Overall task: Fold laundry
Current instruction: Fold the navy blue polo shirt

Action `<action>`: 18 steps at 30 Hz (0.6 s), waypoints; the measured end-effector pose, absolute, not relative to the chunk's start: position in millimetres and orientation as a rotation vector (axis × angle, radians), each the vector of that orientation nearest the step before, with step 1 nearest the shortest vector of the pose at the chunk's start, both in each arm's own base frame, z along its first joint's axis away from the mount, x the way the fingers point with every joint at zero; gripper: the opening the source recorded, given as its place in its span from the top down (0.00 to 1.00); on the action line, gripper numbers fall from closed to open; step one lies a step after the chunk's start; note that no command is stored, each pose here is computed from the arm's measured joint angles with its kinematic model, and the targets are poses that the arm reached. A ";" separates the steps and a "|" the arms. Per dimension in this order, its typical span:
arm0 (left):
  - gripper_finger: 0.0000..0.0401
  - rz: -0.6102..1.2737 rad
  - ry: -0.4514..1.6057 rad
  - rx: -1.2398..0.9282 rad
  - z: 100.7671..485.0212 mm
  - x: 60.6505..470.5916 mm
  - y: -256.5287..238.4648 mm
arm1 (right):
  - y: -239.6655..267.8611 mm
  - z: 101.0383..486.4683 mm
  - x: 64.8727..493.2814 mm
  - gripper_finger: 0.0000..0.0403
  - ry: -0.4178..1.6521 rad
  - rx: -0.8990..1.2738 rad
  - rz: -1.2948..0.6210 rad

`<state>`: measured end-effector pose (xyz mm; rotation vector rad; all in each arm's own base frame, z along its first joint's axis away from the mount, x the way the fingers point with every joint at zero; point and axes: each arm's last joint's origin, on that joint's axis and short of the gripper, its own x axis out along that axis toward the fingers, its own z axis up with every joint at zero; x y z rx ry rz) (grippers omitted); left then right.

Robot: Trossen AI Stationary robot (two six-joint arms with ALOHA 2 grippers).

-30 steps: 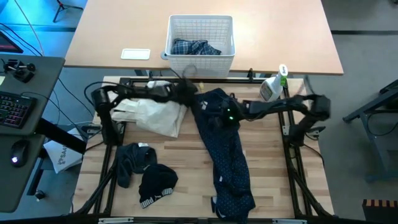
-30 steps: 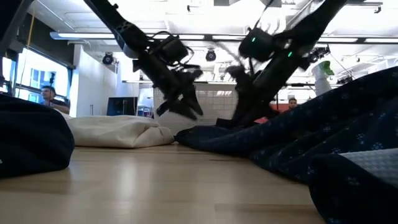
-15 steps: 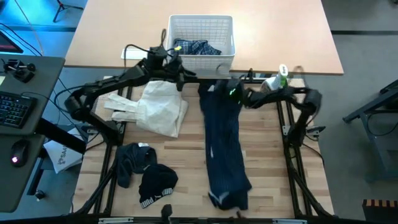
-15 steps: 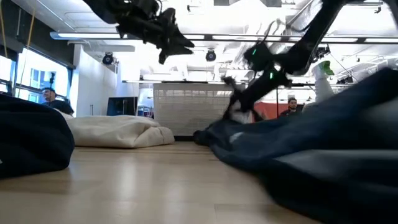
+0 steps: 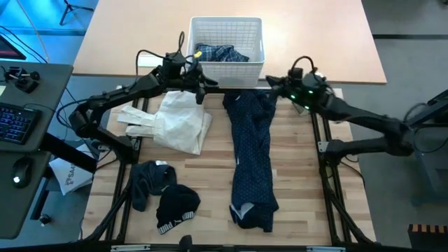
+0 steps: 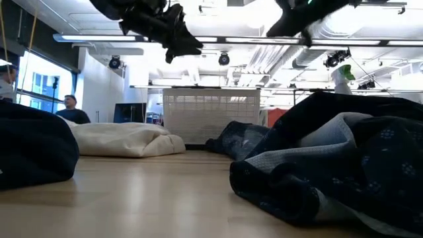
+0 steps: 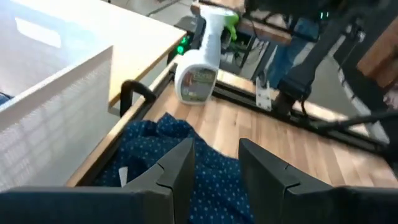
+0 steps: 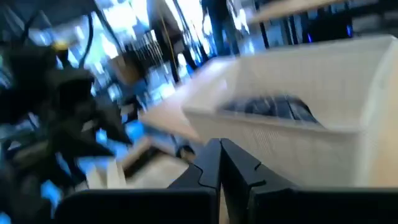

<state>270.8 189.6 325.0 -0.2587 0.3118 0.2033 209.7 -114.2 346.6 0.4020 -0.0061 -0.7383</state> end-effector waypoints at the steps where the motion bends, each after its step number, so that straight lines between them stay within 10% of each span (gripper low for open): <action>1: 0.72 0.201 0.325 -0.244 323.8 273.1 186.1 | -104.6 352.2 204.5 1.00 0.050 0.403 -0.744; 9: 0.72 0.093 0.418 -0.206 327.7 288.6 128.3 | -37.4 372.7 178.6 1.00 0.439 0.553 -0.598; 18: 0.72 0.057 0.625 -0.303 315.7 302.7 32.4 | 41.1 296.6 180.9 0.90 0.852 0.785 -0.236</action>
